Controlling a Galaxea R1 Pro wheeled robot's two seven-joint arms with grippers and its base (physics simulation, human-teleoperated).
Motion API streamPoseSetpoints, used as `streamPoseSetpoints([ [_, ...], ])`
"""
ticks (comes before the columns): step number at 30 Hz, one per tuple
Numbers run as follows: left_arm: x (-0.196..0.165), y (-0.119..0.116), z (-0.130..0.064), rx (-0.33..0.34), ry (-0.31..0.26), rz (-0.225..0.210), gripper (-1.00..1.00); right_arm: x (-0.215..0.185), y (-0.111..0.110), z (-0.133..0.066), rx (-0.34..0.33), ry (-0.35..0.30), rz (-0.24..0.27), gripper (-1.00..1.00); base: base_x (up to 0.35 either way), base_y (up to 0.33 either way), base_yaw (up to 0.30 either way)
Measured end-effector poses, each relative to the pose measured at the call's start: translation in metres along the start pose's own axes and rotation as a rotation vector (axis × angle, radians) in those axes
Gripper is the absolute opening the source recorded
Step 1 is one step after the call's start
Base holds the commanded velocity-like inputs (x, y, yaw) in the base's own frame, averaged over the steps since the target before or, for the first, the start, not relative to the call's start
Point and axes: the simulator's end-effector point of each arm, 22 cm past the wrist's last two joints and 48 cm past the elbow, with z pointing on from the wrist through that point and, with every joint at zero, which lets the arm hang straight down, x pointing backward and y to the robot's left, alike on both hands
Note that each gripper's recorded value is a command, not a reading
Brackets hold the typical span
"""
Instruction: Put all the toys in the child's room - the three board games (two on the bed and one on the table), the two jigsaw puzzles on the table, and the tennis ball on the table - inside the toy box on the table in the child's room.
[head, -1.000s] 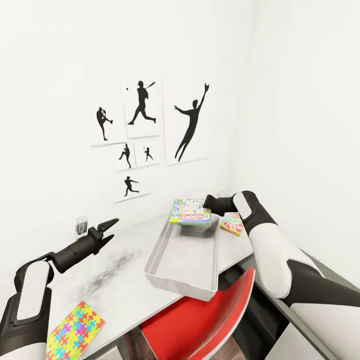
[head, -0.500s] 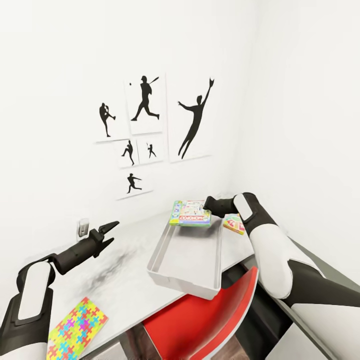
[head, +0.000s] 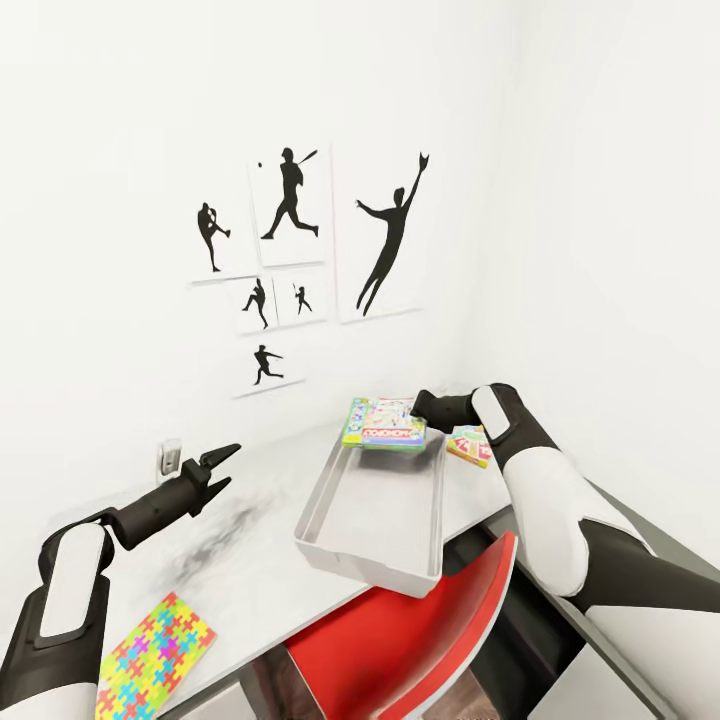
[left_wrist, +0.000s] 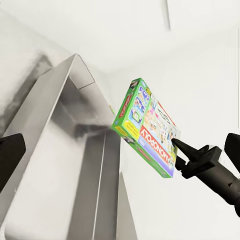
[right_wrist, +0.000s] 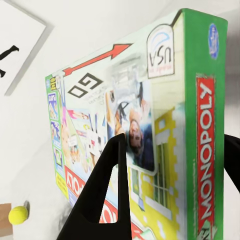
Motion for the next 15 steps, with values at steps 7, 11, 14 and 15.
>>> streamPoseSetpoints([
  [7,-0.002,-0.005,0.0,0.042,-0.002,-0.032,1.0,0.002,-0.004,0.004,0.004,0.006,0.004,-1.0,0.0,0.0,0.0],
  [11,-0.003,-0.003,0.0,0.046,-0.001,-0.041,1.0,0.004,-0.007,0.007,0.007,0.011,0.007,-1.0,0.0,0.0,0.0],
  [14,-0.002,0.001,0.001,0.042,0.004,-0.05,1.0,0.005,-0.01,0.01,0.009,0.015,0.01,-1.0,0.0,0.0,0.0],
  [15,-0.002,0.002,0.002,0.041,0.004,-0.051,1.0,0.006,-0.011,0.01,0.01,0.016,0.01,-1.0,0.0,0.0,0.0],
])
